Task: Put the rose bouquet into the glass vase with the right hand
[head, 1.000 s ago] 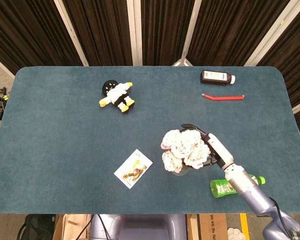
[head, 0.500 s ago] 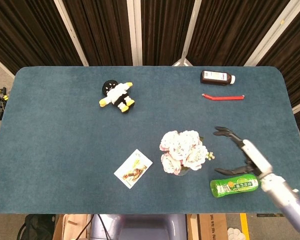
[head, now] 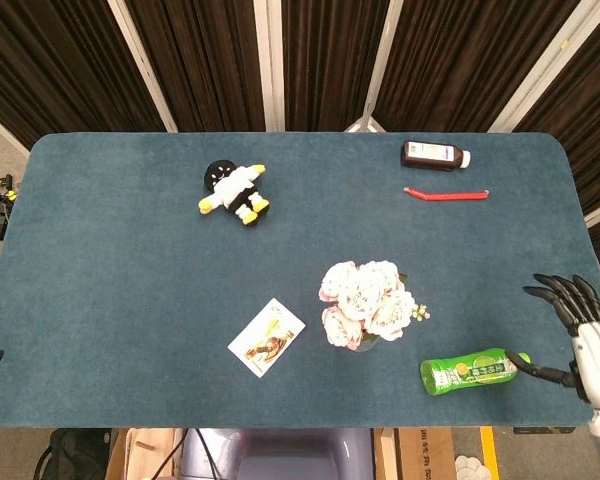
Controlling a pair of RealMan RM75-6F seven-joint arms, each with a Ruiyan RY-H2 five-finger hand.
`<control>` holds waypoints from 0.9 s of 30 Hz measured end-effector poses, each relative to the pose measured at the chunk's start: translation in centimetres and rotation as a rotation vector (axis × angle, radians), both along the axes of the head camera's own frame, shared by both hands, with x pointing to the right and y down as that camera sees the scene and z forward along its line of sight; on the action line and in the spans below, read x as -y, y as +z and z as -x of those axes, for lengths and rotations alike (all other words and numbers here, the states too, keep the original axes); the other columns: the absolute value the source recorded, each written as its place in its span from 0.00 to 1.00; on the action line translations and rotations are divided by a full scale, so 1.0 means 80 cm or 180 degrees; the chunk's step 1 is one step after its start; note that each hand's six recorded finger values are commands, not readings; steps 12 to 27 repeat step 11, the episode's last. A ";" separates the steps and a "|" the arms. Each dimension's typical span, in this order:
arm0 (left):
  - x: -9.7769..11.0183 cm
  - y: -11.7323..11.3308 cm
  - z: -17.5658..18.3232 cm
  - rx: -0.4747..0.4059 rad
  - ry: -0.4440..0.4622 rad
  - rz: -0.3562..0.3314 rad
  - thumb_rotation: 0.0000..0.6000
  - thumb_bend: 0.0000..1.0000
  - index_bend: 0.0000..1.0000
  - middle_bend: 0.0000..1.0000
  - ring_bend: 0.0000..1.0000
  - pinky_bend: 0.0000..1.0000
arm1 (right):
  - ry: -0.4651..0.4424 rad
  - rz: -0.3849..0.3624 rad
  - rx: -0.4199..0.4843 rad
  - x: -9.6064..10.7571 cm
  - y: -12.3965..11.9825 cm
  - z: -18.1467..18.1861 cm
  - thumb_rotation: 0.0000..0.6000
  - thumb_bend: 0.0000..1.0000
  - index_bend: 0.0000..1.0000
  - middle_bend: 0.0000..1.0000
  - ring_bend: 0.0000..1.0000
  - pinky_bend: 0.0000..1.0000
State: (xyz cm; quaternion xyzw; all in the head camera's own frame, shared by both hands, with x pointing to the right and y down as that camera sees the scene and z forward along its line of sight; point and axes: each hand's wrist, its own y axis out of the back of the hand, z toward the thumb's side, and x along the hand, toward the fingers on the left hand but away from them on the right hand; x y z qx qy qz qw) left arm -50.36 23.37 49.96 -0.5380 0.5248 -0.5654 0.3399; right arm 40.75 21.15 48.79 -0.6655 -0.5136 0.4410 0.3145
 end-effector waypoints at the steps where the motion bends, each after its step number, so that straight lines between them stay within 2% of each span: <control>1: 0.000 -0.001 0.002 -0.0009 -0.0013 0.0001 1.00 0.20 0.15 0.00 0.00 0.00 | -0.0013 -0.0035 -0.0191 -0.007 0.002 -0.002 1.00 0.12 0.18 0.13 0.08 0.00; 5: 0.003 -0.004 0.007 -0.0065 -0.0061 -0.0037 1.00 0.20 0.15 0.00 0.00 0.00 | -0.0069 -0.0154 -0.0952 -0.035 0.014 -0.004 1.00 0.12 0.18 0.13 0.08 0.00; 8: 0.004 -0.004 0.010 -0.0047 -0.0049 -0.0023 1.00 0.20 0.15 0.00 0.00 0.00 | -0.0079 -0.0192 -0.1296 -0.050 0.024 -0.002 1.00 0.12 0.17 0.12 0.07 0.00; 10: 0.004 -0.003 0.009 -0.0038 -0.0019 0.0008 1.00 0.20 0.15 0.00 0.00 0.00 | -0.0077 -0.0180 -0.1417 -0.057 0.032 -0.003 1.00 0.12 0.17 0.12 0.07 0.00; 27: 0.003 -0.002 0.008 -0.0031 0.0001 0.0028 1.00 0.20 0.15 0.00 0.00 0.00 | -0.0077 -0.0157 -0.1460 -0.059 0.034 -0.004 1.00 0.12 0.17 0.12 0.07 0.00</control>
